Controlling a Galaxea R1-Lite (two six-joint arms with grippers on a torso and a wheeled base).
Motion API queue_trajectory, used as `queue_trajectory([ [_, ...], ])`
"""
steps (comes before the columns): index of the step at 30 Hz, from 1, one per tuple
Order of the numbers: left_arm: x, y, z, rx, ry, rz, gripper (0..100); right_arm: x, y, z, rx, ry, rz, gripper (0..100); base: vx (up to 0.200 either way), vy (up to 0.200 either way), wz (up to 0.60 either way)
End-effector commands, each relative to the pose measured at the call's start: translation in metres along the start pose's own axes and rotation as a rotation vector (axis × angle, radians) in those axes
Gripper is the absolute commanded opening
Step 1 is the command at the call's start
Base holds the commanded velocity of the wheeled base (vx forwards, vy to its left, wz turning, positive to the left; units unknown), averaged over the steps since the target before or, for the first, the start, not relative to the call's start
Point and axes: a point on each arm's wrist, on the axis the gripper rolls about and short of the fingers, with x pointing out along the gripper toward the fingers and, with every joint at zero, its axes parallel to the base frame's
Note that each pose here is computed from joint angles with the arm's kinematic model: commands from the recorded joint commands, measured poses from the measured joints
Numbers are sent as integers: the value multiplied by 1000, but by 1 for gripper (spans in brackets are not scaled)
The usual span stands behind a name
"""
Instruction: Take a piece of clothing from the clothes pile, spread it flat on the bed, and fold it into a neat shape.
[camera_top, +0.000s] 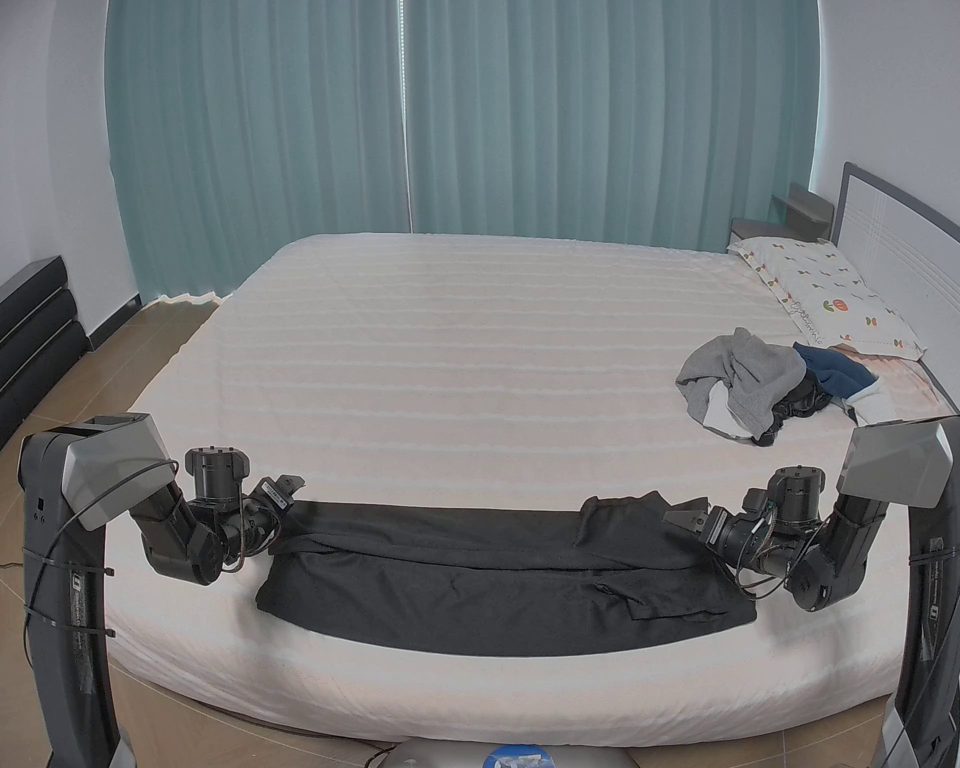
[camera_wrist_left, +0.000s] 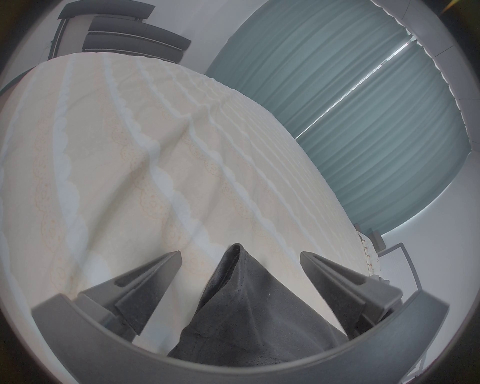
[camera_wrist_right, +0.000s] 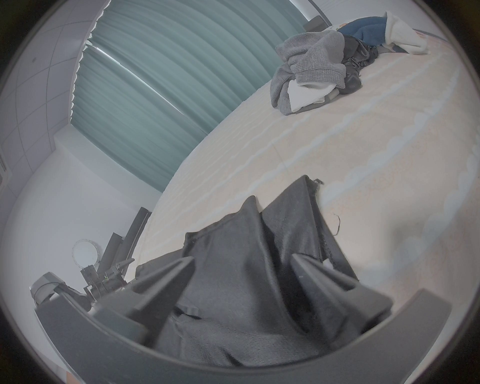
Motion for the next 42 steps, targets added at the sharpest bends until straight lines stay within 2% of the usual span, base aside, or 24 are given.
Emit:
queue_trajectory([
  [1, 0, 0, 0, 3, -1, 1, 100, 1, -5, -7, -5, 22, -14, 0, 0, 0, 0],
  [10, -1, 1, -1, 6, 0, 9, 100, -26, 3, -6, -28, 31, -25, 0, 0, 0, 0],
  [18, -3, 5, -4, 36, 8, 24, 100, -36, -2, -15, -65, 64, -48, 0, 0, 0, 0],
  [24, -4, 4, -1, 40, -39, 26, 100, -38, -4, -20, -88, 84, -57, 0, 0, 0, 0],
  [25, -4, 3, 0, 41, -42, 25, 100, -37, -4, -20, -88, 84, -57, 100, 0, 0, 0],
  [33, -15, -2, 8, 36, -52, 9, 100, -41, 2, -13, -87, 53, -42, 100, 0, 0, 0],
  [36, -23, -9, 16, 35, -75, -10, 100, -41, 6, -7, -92, 25, -41, 100, 0, 0, 0],
  [38, -43, -20, 27, 34, -99, -33, 100, -45, 13, 5, -95, -13, -23, 100, 0, 0, 0],
  [40, -53, -25, 30, 38, -93, -58, 100, -44, 21, 14, -103, -45, -2, 100, 0, 0, 0],
  [42, -59, -27, 26, 45, -50, -64, 100, -44, 29, 22, -106, -54, -10, 100, 0, 0, 0],
])
